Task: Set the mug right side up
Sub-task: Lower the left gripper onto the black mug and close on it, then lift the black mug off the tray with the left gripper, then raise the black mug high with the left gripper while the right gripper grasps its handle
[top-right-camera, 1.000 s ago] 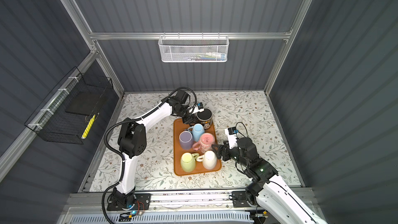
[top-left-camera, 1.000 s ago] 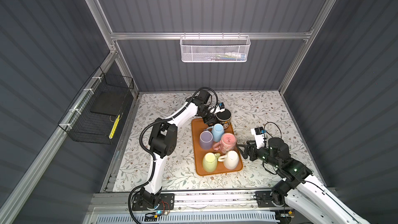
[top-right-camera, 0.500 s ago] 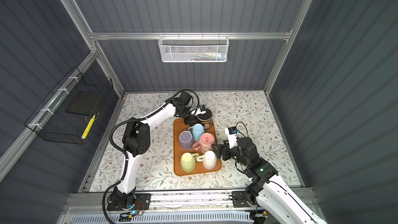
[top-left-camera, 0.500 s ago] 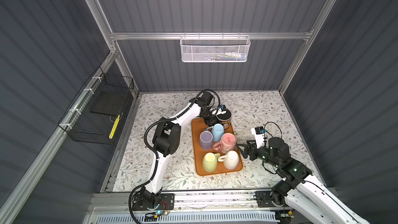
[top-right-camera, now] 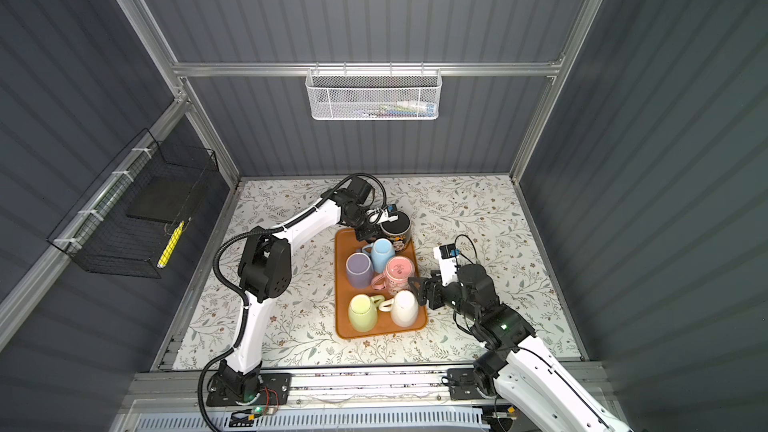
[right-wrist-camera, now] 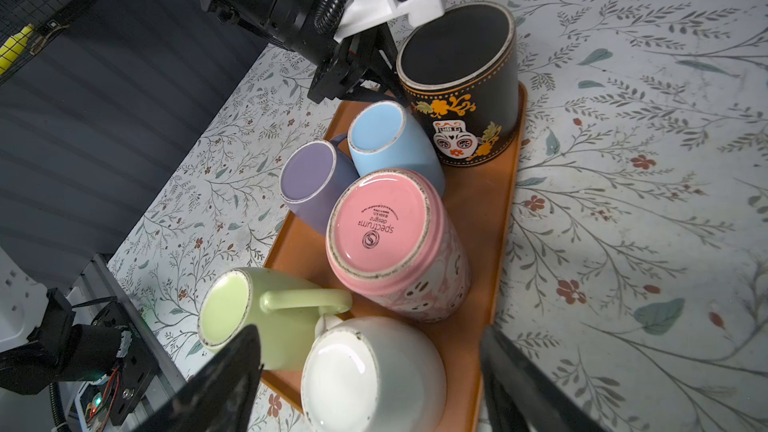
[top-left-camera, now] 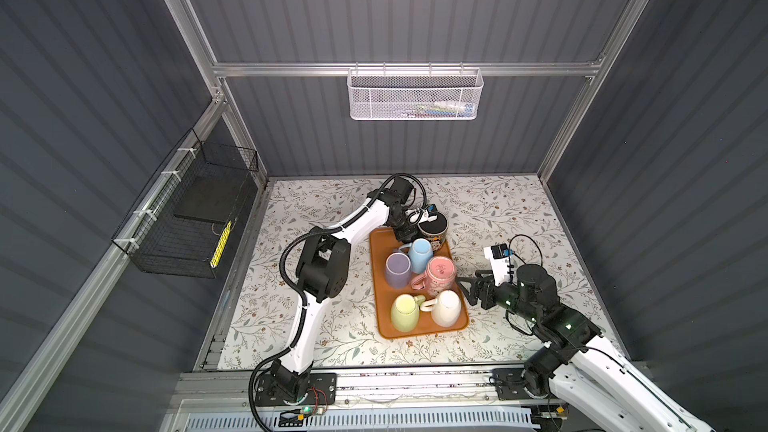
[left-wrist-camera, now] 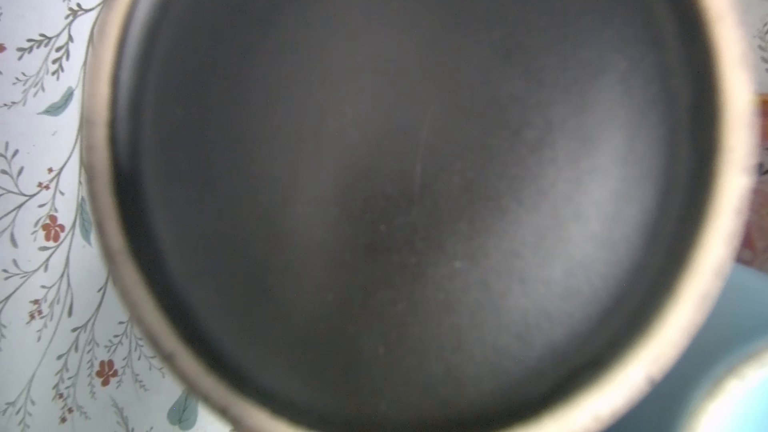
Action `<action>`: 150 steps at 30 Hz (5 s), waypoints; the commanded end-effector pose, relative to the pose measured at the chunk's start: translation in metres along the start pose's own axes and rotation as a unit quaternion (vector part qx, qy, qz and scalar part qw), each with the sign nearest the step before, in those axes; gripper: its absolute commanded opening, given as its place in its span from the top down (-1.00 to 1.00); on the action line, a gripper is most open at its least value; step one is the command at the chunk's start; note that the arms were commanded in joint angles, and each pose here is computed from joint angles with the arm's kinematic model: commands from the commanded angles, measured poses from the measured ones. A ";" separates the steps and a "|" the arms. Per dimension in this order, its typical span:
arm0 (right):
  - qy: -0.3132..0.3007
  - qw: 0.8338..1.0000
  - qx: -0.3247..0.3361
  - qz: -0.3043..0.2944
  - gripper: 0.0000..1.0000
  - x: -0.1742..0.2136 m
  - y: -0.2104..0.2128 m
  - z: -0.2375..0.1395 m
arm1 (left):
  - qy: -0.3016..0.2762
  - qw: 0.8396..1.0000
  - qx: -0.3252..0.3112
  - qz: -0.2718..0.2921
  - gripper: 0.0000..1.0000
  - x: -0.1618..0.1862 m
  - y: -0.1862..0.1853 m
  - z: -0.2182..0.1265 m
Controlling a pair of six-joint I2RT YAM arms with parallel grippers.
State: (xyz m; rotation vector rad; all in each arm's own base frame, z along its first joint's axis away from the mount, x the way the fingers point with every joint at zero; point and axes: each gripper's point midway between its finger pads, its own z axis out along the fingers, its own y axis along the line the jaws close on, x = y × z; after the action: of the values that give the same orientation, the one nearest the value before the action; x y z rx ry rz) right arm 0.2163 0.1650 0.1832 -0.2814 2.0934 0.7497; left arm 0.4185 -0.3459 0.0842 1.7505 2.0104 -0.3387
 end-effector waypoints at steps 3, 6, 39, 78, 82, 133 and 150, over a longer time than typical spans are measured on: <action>-0.003 1.000 -0.001 0.000 -0.64 0.001 -0.001 0.000 | 0.009 0.999 -0.009 0.038 0.95 -0.004 -0.007 0.009; -0.005 1.000 0.001 0.000 -0.65 0.001 -0.002 0.000 | -0.001 0.999 -0.020 0.043 1.00 -0.007 -0.007 0.006; -0.020 1.000 0.011 -0.001 -0.65 -0.002 -0.005 -0.007 | -0.070 0.995 -0.047 -0.046 1.00 -0.046 0.009 -0.053; -0.006 1.000 0.002 0.001 -0.65 -0.002 -0.003 0.002 | -0.267 0.948 -0.094 -0.143 1.00 -0.098 0.011 -0.187; -0.014 1.000 -0.015 0.001 -0.65 -0.007 0.004 -0.001 | -0.299 0.938 -0.092 -0.152 1.00 -0.105 0.003 -0.209; -0.187 0.919 -0.331 0.102 -0.48 -0.219 0.111 -0.002 | -0.702 0.635 0.110 -0.303 1.00 -0.121 -0.076 -0.422; -0.171 0.904 -0.381 0.098 -0.24 -0.241 0.157 0.023 | -0.715 0.603 0.159 -0.316 1.00 -0.115 -0.076 -0.410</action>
State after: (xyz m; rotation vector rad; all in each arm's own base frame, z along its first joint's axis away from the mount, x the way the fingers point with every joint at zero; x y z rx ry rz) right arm 0.3076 0.2853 0.4040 -0.3029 1.5151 1.5949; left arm 0.3092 -0.2884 0.4308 0.1548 1.3740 -1.6985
